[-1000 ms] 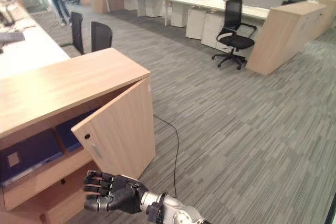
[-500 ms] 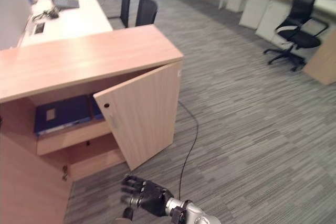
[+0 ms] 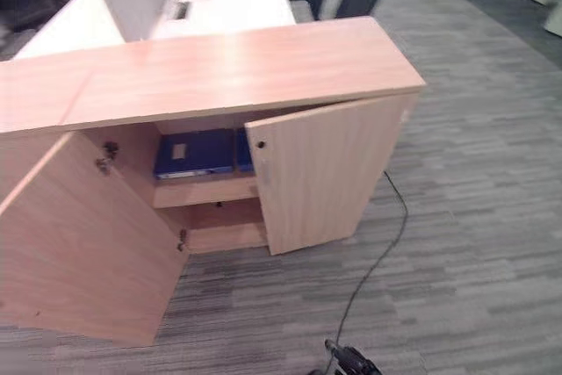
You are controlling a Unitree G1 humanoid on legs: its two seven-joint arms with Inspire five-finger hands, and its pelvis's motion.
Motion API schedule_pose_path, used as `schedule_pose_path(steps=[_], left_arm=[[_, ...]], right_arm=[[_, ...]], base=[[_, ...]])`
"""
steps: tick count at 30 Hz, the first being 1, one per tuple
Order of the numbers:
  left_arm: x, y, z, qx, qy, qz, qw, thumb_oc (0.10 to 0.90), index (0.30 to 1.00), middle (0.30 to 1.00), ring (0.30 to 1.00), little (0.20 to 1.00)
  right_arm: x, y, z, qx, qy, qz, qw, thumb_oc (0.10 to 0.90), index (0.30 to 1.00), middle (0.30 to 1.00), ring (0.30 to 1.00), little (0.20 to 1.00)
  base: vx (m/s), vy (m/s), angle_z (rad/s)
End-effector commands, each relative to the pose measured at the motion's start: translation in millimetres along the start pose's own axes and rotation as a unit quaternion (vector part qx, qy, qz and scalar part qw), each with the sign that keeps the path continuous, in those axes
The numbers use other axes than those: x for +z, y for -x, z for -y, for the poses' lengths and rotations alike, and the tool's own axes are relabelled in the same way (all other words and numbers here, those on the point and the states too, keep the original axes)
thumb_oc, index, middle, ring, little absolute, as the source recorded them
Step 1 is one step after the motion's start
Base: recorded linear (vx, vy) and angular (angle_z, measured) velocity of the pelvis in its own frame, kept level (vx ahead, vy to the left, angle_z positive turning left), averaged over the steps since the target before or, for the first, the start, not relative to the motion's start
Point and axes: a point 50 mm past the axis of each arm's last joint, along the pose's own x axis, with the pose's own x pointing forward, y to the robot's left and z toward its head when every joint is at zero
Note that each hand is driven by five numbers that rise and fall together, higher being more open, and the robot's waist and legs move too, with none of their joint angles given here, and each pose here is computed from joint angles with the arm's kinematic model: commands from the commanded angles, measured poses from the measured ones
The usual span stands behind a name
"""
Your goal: Put the empty folder in the office cabinet
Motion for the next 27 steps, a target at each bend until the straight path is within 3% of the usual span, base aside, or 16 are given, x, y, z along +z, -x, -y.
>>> schedule_pose_path(steps=[1, 7, 15, 16, 17, 23, 24, 25, 27], left_arm=[[50.0, 0.0, 11.7, -0.025, 0.018, 0.078, 0.996, 0.800, 0.900, 0.900, 0.900, 0.900], [48.3, -0.3, 10.4, -0.040, 0.046, 0.069, 0.996, 0.800, 0.900, 0.900, 0.900, 0.900], [23.3, -1.0, -13.3, -0.018, 0.245, 0.043, 0.968, 0.800, 0.900, 0.900, 0.900, 0.900], [19.9, 0.1, -38.6, 0.023, 0.315, 0.052, 0.947, 0.800, 0.900, 0.900, 0.900, 0.900], [19.0, 0.6, -45.4, 0.035, 0.327, 0.055, 0.943, 0.800, 0.900, 0.900, 0.900, 0.900], [57.5, 16.4, -121.1, 0.138, 0.265, 0.151, 0.942, 0.800, 0.900, 0.900, 0.900, 0.900], [57.9, 16.7, -121.8, 0.139, 0.265, 0.152, 0.942, 0.800, 0.900, 0.900, 0.900, 0.900], [84.3, 29.7, -151.1, 0.176, 0.250, 0.203, 0.930, 0.800, 0.900, 0.900, 0.900, 0.900], [124.7, 48.8, -175.7, 0.200, 0.226, 0.271, 0.914, 0.800, 0.900, 0.900, 0.900, 0.900]], right_arm=[[-6.2, -0.4, 1.5, -0.035, 0.114, -0.027, 0.992, 0.800, 0.900, 0.900, 0.900, 0.900], [-16.2, 4.3, 20.9, -0.073, 0.013, -0.036, 0.997, 0.800, 0.900, 0.900, 0.900, 0.900], [-29.6, 5.5, 16.6, -0.073, -0.105, -0.036, 0.991, 0.800, 0.900, 0.900, 0.900, 0.900], [-29.2, 4.8, 13.6, -0.068, -0.122, -0.034, 0.990, 0.800, 0.900, 0.900, 0.900, 0.900], [-29.2, 5.0, 14.1, -0.068, -0.121, -0.034, 0.990, 0.800, 0.900, 0.900, 0.900, 0.900], [-26.8, 6.5, 22.9, -0.070, -0.089, -0.030, 0.993, 0.800, 0.900, 0.900, 0.900, 0.900], [-26.9, 6.3, 22.0, -0.069, -0.089, -0.030, 0.993, 0.800, 0.900, 0.900, 0.900, 0.900], [-21.0, 6.5, 27.0, -0.072, -0.084, -0.021, 0.994, 0.800, 0.900, 0.900, 0.900, 0.900], [-16.2, 7.6, 34.4, -0.084, -0.093, -0.013, 0.992, 0.800, 0.900, 0.900, 0.900, 0.900]], base=[[-0.04, 0.306, 0.77], [-0.06, 0.319, 0.89], [-0.01, 0.220, 0.45], [0.01, 0.221, 0.31], [0.02, 0.229, 0.08], [0.01, 0.091, -0.01], [-0.01, 0.006, 0.20], [0.01, -0.002, 0.41], [-0.03, 0.002, 0.78]])
